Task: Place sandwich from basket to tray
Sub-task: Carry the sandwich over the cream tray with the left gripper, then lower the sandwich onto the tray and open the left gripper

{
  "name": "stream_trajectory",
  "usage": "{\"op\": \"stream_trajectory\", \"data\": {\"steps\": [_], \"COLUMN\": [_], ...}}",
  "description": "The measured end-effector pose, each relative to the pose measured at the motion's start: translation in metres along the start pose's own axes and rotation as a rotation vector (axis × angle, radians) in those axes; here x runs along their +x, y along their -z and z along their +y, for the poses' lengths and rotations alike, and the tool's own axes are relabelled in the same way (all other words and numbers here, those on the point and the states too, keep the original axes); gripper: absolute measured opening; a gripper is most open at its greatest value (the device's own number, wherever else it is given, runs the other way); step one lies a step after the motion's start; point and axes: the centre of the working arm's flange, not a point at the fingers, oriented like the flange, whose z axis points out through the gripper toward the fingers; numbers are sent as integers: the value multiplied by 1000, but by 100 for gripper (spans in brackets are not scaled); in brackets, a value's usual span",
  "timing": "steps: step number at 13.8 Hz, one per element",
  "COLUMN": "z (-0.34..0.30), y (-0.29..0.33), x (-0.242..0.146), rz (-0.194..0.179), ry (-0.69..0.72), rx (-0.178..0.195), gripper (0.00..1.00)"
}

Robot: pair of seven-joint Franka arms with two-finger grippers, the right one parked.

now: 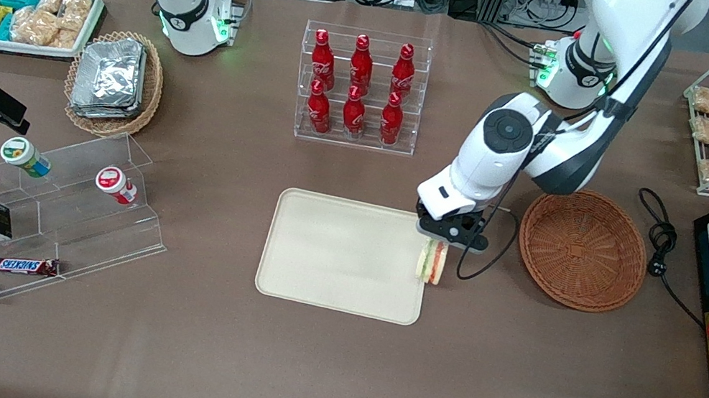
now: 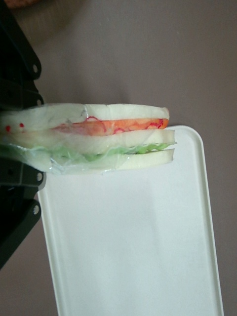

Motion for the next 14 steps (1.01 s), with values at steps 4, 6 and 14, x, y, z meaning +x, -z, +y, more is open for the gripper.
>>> {"op": "stream_trajectory", "data": {"steps": [4,6,14], "z": [23,29,41], "y": [-31,-46,-95], "x": [8,11,24], "rz": [-30,-45,-84], "ry": [4,3,23], "rx": [-12,-16,-28], "gripper": [28,29,31]}}
